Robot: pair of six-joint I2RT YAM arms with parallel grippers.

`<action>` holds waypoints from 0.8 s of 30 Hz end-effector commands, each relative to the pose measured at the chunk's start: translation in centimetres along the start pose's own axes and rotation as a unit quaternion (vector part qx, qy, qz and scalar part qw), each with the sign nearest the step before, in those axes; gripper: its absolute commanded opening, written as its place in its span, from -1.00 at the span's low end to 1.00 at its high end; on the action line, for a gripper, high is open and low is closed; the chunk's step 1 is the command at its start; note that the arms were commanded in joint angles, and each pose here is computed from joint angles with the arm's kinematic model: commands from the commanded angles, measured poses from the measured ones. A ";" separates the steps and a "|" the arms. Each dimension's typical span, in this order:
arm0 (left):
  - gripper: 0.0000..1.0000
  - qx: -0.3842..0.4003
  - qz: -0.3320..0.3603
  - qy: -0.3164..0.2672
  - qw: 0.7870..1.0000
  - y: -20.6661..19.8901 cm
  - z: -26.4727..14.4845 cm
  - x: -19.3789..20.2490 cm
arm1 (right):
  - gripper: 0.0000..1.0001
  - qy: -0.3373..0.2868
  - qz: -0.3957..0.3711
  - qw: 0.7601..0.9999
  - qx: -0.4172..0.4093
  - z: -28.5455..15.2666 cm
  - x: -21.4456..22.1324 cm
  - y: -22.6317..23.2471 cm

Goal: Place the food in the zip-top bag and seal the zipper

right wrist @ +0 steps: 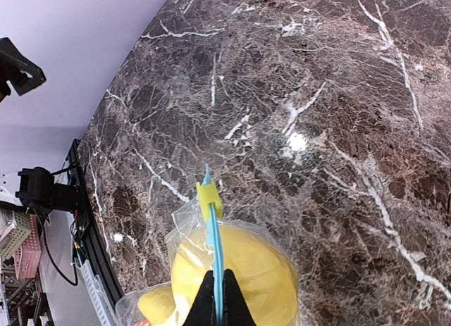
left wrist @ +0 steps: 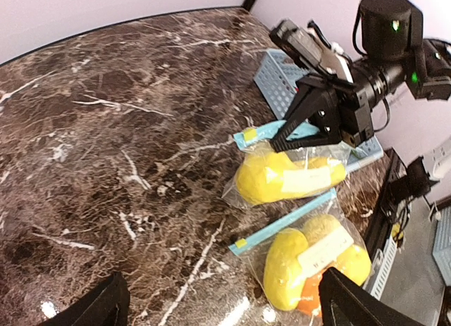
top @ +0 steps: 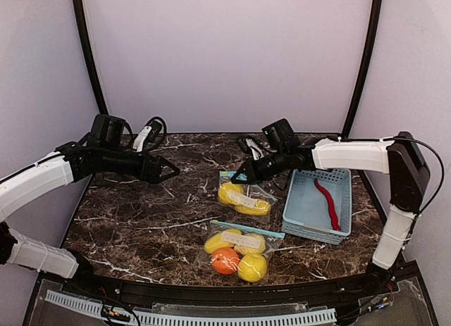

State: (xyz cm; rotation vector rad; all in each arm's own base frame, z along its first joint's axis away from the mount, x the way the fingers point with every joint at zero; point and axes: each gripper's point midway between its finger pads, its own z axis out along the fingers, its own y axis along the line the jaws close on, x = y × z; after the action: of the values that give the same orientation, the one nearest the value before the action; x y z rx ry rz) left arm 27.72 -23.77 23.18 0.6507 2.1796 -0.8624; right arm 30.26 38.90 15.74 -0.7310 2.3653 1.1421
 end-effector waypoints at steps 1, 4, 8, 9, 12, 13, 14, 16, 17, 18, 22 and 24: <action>0.89 -0.028 -0.058 -0.073 0.995 2.9 -1.7 -2.4 | -0.83 -0.007 0.019 1.000 -0.012 1.0 -2.2 -1.0; 0.89 -0.038 -0.084 -0.089 0.992 5.1 -2.3 -2.6 | -0.26 -0.008 0.036 0.999 0.013 1.1 -2.5 -3.4; 0.89 -0.065 -0.116 -0.100 0.986 8.1 -3.0 -2.2 | 0.34 -0.016 0.027 0.997 0.070 0.0 -3.1 -5.9; 0.89 -0.073 -0.122 -0.100 0.985 8.8 -3.0 -2.0 | 0.43 -0.019 0.020 0.996 0.083 -0.4 -3.4 -6.2; 0.89 -0.103 -0.143 -0.104 0.979 11.3 -3.6 -1.4 | 0.62 -0.030 0.010 0.992 0.122 -1.8 -4.1 -7.4; 0.89 -0.114 -0.146 -0.103 0.977 12.0 -3.6 -1.1 | 0.64 -0.035 0.010 0.991 0.130 -2.3 -4.4 -7.8; 0.89 -0.125 -0.153 -0.105 0.975 13.0 -3.9 -0.9 | 0.66 -0.042 0.011 0.990 0.137 -3.0 -4.7 -8.2; 0.89 -0.147 -0.157 -0.111 0.970 14.4 -4.4 -0.6 | 0.70 -0.055 0.016 0.986 0.157 -4.4 -5.0 -9.3; 0.89 -0.158 -0.157 -0.117 0.968 14.9 -4.7 -0.6 | 0.72 -0.064 0.017 0.983 0.172 -5.3 -5.3 -9.9; 0.89 -0.171 -0.161 -0.121 0.964 15.7 -5.2 -0.3 | 0.76 -0.069 0.019 0.980 0.183 -6.0 -5.3 -10.4; 0.89 -0.241 -0.178 -0.154 0.942 18.9 -7.7 0.0 | 0.84 -0.093 0.037 0.969 0.226 -9.0 -5.1 -13.0; 0.90 -0.277 -0.185 -0.171 0.928 20.5 -9.2 0.3 | 0.86 -0.101 0.053 0.962 0.249 -10.5 -4.4 -14.6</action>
State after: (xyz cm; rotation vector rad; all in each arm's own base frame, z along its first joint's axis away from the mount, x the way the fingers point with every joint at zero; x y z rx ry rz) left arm 36.48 -7.69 19.42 -0.0619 2.1754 -0.6033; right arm 40.48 28.24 15.80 -0.4052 2.3917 0.7092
